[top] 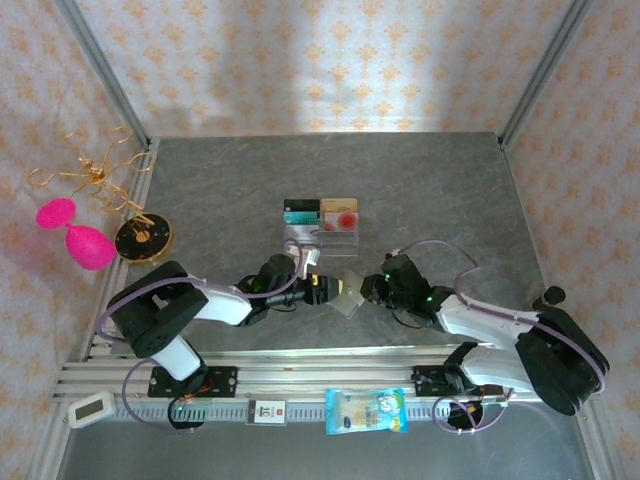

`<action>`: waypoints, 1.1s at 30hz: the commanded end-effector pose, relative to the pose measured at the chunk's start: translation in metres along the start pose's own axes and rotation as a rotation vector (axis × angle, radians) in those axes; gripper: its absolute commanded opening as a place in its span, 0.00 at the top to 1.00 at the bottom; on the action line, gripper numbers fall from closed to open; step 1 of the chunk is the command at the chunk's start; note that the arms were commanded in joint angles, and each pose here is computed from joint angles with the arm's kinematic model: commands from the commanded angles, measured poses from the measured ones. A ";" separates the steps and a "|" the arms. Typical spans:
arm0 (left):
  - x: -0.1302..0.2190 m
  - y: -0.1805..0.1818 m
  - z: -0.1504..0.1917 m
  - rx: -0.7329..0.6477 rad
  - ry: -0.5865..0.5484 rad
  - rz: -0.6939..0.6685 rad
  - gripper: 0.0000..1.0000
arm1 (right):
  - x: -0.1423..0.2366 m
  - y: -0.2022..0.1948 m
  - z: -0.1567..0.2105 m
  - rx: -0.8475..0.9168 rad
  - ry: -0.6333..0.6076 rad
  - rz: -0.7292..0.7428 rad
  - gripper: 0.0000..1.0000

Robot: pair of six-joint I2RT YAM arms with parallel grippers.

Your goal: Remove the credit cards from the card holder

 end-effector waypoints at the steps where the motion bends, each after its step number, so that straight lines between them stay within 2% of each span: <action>1: -0.007 -0.002 0.001 -0.045 0.051 -0.007 0.33 | -0.007 -0.007 -0.002 -0.024 -0.021 0.022 0.76; 4: -0.014 -0.001 0.004 -0.038 0.082 0.001 0.33 | -0.011 -0.006 -0.001 -0.016 -0.002 0.001 0.76; 7: -0.019 0.003 0.015 -0.060 0.156 -0.039 0.34 | -0.014 -0.005 -0.001 -0.003 0.011 -0.002 0.76; 11: -0.016 0.010 0.025 -0.052 0.199 -0.078 0.34 | -0.018 -0.005 0.000 0.012 0.022 -0.003 0.77; 17: -0.014 -0.002 0.031 0.042 0.179 0.077 0.40 | -0.022 0.002 0.001 0.024 0.052 -0.064 0.79; 21: -0.007 -0.009 0.032 0.113 0.126 0.158 0.43 | -0.027 0.004 0.003 0.020 0.074 -0.081 0.81; 24: -0.001 -0.012 0.032 0.149 0.087 0.196 0.55 | -0.030 0.004 0.004 0.004 0.089 -0.100 0.82; 25: 0.000 -0.013 0.032 0.154 0.079 0.209 0.57 | -0.030 0.005 0.005 0.004 0.092 -0.107 0.82; 26: 0.001 -0.014 0.032 0.159 0.071 0.213 0.56 | -0.031 0.005 0.005 0.001 0.095 -0.111 0.82; 29: 0.001 -0.014 0.032 0.175 0.066 0.222 0.47 | -0.031 0.008 0.005 -0.005 0.102 -0.125 0.85; 33: -0.002 -0.007 0.038 0.195 0.096 0.140 0.43 | -0.031 0.010 0.006 -0.020 0.114 -0.139 0.84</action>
Point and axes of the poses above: each hand's point on the last joint's axis, 136 mm out from that joint toward the fingers, its own x axis back along the fingers, its own y axis along the line the jaws close on, z = x × y, the point moved 8 cm from there along x, back along the fingers, and after that the axes turned 15 degrees about -x, right-handed, at the moved point
